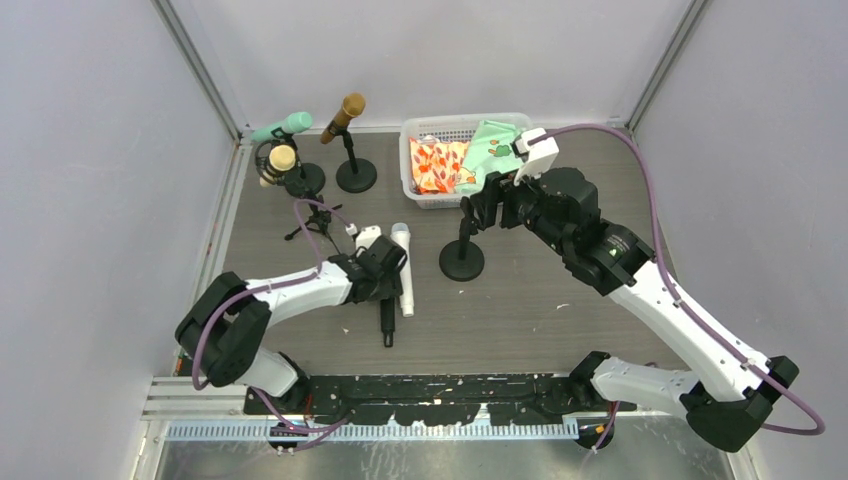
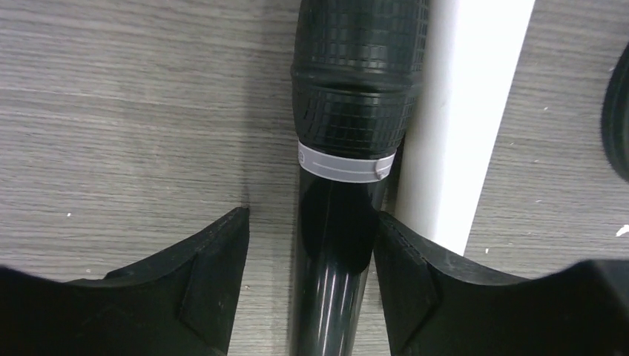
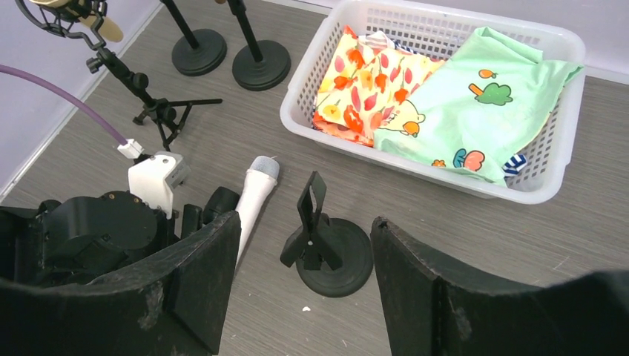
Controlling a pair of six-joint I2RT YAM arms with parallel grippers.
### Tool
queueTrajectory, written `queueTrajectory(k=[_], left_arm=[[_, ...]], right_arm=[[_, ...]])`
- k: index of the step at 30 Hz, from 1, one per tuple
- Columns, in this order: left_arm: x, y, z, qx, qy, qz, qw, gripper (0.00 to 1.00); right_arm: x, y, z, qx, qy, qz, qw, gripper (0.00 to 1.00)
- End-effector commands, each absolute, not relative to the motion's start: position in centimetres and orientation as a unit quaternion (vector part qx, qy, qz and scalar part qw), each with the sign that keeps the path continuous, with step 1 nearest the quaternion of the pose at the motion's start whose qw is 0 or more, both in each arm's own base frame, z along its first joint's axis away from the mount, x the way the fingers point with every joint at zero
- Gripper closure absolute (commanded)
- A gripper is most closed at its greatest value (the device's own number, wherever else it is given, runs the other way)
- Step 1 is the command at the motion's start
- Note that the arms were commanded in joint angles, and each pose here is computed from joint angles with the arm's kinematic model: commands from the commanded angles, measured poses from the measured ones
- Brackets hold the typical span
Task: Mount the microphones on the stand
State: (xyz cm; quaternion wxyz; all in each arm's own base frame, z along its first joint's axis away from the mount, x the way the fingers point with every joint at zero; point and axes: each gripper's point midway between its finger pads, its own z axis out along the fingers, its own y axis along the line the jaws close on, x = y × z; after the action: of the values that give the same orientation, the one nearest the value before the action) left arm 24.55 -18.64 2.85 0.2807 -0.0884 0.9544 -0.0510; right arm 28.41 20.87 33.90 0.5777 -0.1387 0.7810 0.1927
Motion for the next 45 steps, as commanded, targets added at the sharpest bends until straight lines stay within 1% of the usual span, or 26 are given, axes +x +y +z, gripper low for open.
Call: queueTrajectory(k=[1, 7, 13, 17, 21, 23, 25, 29, 31, 33, 36, 38, 45], left_arm=[[24.3, -18.8, 1.7, -0.082, 0.954, -0.041, 0.287, 0.39], [23.1, -18.4, 0.2, -0.073, 0.957, -0.025, 0.28, 0.48], [22.8, -17.4, 1.3, -0.078, 0.952, -0.019, 0.294, 0.7], [23.4, -16.4, 4.6, -0.071, 0.941, -0.014, 0.331, 0.87], [24.1, -15.6, 9.8, -0.058, 0.921, -0.027, 0.385, 0.95], [24.6, -15.9, 14.0, -0.045, 0.899, -0.066, 0.431, 0.99], [24.7, -16.7, 18.1, -0.018, 0.872, -0.117, 0.475, 1.0], [24.0, -20.2, 26.8, 0.07, 0.778, -0.26, 0.568, 0.99], [23.1, -21.7, 30.3, 0.107, 0.733, -0.313, 0.594, 0.99], [22.5, -22.9, 32.8, 0.136, 0.706, -0.346, 0.603, 0.99], [22.2, -24.4, 34.8, 0.164, 0.689, -0.372, 0.6, 1.0], [22.2, -25.2, 35.2, 0.173, 0.684, -0.382, 0.597, 1.0], [22.7, -26.6, 35.2, 0.174, 0.684, -0.398, 0.586, 1.0]], right_arm=[[28.1, 19.8, 34.9, -0.131, 0.772, 0.182, 0.595, 0.3], [27.9, 19.1, 33.9, -0.124, 0.779, 0.17, 0.591, 0.3], [28.0, 18.6, 34.6, -0.114, 0.776, 0.164, 0.598, 0.3], [28.0, 18.3, 36.0, -0.097, 0.766, 0.173, 0.612, 0.3], [27.7, 18.5, 37.5, -0.074, 0.751, 0.203, 0.625, 0.3], [27.6, 19.0, 38.3, -0.054, 0.745, 0.231, 0.624, 0.3], [27.5, 20.2, 38.8, -0.039, 0.743, 0.268, 0.613, 0.28], [27.2, 24.0, 39.3, -0.022, 0.731, 0.373, 0.571, 0.22], [27.2, 26.1, 39.4, -0.029, 0.725, 0.417, 0.548, 0.19], [26.3, 28.7, 39.7, -0.055, 0.713, 0.475, 0.513, 0.16], [25.9, 31.2, 40.4, -0.075, 0.695, 0.528, 0.483, 0.14], [25.6, 32.1, 40.1, -0.086, 0.694, 0.541, 0.468, 0.14], [24.7, 33.7, 40.4, -0.1, 0.678, 0.556, 0.47, 0.15]])
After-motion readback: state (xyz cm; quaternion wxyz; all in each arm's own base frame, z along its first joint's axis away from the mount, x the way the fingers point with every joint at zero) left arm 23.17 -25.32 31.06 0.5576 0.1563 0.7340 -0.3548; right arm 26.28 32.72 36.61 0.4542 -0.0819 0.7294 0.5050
